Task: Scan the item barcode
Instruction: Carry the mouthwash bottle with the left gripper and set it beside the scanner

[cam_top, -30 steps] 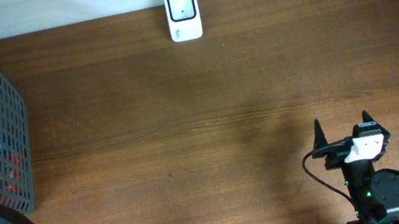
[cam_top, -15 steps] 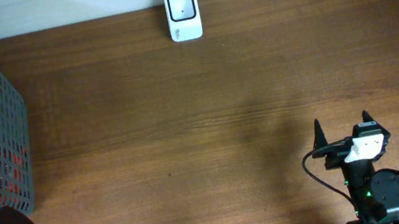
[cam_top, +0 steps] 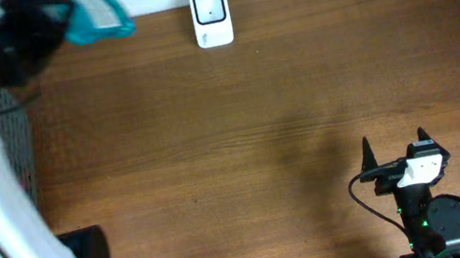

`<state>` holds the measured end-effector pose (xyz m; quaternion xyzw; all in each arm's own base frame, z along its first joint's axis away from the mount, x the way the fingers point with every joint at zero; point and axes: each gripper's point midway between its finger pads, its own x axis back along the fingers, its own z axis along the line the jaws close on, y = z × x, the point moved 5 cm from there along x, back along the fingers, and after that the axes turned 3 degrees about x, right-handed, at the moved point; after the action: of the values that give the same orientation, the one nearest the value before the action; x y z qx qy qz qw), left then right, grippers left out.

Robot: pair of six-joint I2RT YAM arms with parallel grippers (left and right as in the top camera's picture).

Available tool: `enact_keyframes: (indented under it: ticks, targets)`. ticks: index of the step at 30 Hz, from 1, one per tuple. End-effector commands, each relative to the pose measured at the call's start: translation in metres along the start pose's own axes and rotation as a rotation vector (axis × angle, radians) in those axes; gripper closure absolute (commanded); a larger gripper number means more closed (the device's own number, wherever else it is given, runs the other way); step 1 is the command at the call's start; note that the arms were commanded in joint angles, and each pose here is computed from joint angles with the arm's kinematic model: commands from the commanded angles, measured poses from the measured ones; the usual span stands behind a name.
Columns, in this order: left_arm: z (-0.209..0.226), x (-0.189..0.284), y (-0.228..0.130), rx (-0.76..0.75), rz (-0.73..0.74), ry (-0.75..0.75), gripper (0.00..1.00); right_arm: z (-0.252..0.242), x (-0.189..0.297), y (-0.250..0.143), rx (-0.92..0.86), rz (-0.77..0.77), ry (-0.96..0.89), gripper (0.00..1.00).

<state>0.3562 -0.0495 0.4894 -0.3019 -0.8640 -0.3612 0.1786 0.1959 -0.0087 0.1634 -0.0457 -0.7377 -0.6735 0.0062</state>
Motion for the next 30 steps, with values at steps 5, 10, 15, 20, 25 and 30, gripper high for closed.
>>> enact_keyframes:
  ticks: [5,10,15,20,25,30]
  targets:
    - [-0.047,-0.153,-0.128,-0.245,0.333,0.167,0.92,-0.001,0.000,-0.004,0.007,0.007,-0.006,0.02]
    - [-0.025,-0.270,-0.246,-0.367,0.588,0.324,0.89,-0.001,0.000,-0.004,0.007,0.007,-0.006,0.01]
    - [-0.029,-0.321,-0.301,-0.437,0.603,0.293,0.85,-0.001,0.000,-0.004,0.007,0.007,-0.006,0.01]
    - [-0.029,-0.337,-0.274,-0.504,0.365,0.373,0.75,-0.001,0.000,-0.004,0.007,0.007,-0.006,0.01]
    - [-0.043,-0.349,-0.261,-0.491,0.255,0.317,0.72,-0.001,0.000,-0.004,0.007,0.007,-0.006,0.02]
    - [-0.017,-0.372,-0.268,-0.490,0.283,0.376,0.64,-0.001,0.000,-0.004,0.007,0.007,-0.006,0.01]
